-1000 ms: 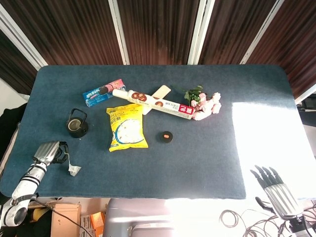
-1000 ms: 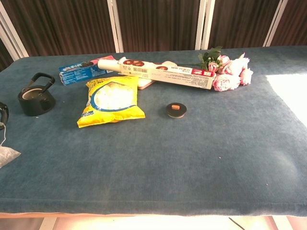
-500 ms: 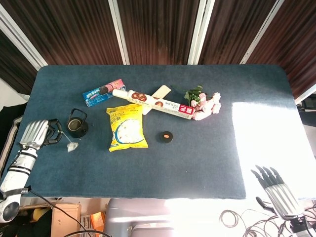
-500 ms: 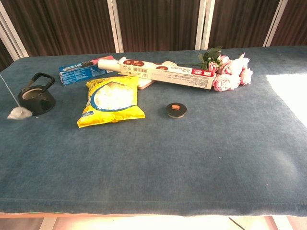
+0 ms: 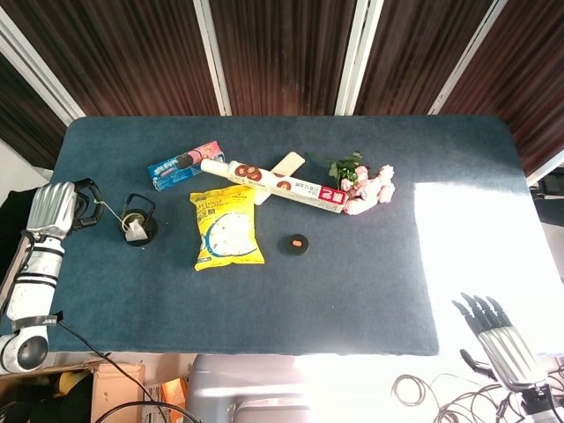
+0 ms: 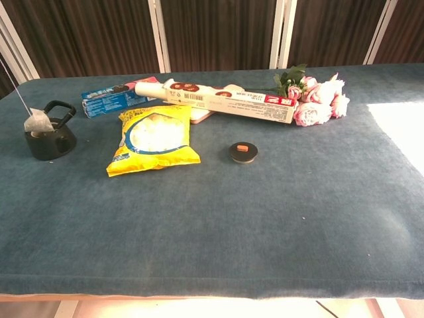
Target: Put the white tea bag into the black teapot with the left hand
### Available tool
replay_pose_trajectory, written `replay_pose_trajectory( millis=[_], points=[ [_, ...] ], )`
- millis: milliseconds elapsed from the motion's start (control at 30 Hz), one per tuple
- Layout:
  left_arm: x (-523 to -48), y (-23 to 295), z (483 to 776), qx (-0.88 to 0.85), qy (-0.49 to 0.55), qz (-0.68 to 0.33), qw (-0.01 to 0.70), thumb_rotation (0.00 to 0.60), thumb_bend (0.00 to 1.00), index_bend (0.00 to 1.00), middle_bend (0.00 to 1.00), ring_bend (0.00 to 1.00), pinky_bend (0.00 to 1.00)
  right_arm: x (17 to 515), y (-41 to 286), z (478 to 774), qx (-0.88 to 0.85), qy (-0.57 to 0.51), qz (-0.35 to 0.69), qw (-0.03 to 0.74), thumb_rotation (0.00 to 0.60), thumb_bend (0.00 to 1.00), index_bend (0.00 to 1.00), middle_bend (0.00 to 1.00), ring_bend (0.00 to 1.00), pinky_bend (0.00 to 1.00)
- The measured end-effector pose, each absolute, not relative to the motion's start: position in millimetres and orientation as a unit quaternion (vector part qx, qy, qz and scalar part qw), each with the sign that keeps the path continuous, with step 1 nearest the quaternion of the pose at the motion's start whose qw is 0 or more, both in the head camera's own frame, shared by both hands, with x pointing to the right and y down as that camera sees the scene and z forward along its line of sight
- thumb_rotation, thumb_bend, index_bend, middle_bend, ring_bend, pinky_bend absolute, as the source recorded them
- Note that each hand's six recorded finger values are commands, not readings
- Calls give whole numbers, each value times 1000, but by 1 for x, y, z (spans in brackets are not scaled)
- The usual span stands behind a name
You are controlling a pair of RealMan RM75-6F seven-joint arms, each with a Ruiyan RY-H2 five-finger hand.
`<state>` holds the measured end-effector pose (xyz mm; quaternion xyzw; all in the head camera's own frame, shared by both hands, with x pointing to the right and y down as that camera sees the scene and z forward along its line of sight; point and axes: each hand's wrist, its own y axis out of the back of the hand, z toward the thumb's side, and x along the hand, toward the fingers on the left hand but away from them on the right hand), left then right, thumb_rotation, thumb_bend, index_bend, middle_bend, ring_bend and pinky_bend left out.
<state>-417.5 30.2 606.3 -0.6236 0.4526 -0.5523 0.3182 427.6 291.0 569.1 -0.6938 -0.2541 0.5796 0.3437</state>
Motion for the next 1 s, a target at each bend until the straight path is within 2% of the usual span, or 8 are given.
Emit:
replay_pose_trajectory(
  millis=[333,700,1000],
  points=[
    [-426,17,621,-612,456,-569,307,600,453,677,1000,1000,1000,433,289,568,-687,-263,585,342,600,299,0,0,0,0],
    [-434,33,658,-618,423,-597,288,600,451,677,1000,1000,1000,435,289,566,-685,-267,585,343,600,300,0,0,0,0],
    [-429,52,670,-639,403,-589,286,600,451,677,1000,1000,1000,435,290,567,-685,-265,586,343,600,299,0,0,0,0]
  ],
)
